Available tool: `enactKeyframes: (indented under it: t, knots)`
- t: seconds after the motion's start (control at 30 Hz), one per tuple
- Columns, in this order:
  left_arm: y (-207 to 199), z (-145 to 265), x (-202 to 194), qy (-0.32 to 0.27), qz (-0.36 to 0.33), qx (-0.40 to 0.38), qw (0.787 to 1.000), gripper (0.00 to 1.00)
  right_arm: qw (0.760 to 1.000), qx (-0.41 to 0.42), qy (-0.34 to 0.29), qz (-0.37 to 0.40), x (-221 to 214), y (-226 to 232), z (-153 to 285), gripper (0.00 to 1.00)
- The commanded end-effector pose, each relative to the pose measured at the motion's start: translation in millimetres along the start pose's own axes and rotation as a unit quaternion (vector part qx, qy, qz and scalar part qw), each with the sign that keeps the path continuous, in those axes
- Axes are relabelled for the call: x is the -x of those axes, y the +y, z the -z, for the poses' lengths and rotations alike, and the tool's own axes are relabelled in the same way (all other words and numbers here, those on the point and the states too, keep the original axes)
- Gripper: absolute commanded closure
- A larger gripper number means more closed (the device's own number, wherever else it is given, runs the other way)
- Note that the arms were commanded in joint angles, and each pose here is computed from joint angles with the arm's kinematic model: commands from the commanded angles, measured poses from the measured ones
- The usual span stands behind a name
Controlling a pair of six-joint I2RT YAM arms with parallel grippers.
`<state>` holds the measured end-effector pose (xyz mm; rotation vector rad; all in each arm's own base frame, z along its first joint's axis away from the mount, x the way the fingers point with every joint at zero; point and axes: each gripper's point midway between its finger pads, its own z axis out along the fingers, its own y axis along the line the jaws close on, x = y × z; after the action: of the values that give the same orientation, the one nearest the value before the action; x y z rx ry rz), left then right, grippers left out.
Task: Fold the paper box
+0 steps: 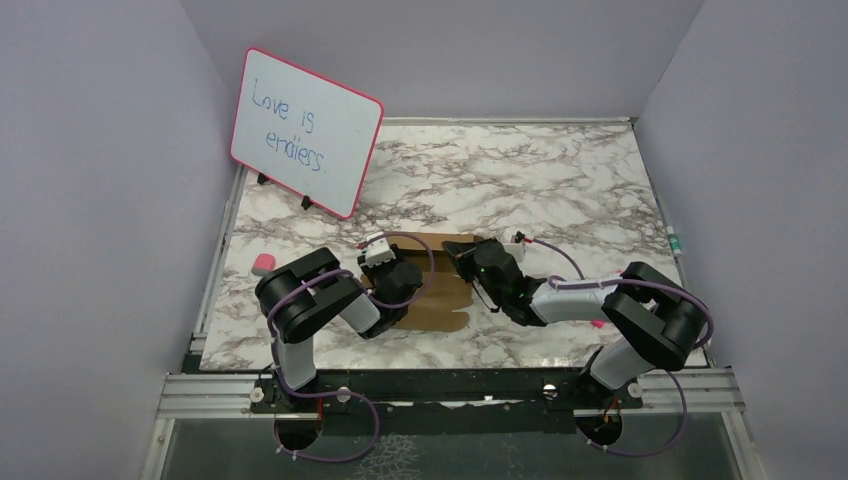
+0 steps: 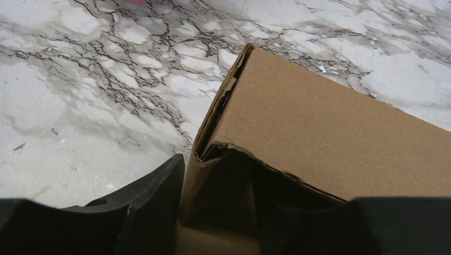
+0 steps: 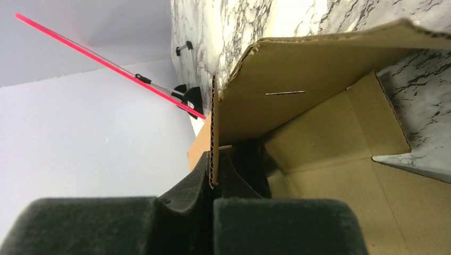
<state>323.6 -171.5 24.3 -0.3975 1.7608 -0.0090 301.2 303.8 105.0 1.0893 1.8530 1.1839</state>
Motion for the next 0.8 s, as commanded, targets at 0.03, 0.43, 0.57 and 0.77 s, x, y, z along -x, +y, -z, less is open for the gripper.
enactKeyframes:
  t: [0.03,0.43,0.57,0.77]
  knots:
    - [1,1,2,0.008,0.023,0.002,1.000,0.44,0.997,-0.047,0.015,0.062,-10,-32,7,0.99]
    - [-2,38,9,0.068,-0.029,-0.119,0.990,0.34,0.996,-0.036,-0.014,0.074,2,-24,9,0.99]
    - [5,48,8,0.082,-0.041,-0.134,0.987,0.33,0.996,-0.030,-0.016,0.079,2,-20,9,0.99]
    - [16,50,10,0.084,-0.069,-0.140,0.984,0.34,0.996,-0.028,-0.011,0.081,0,-22,8,0.99]
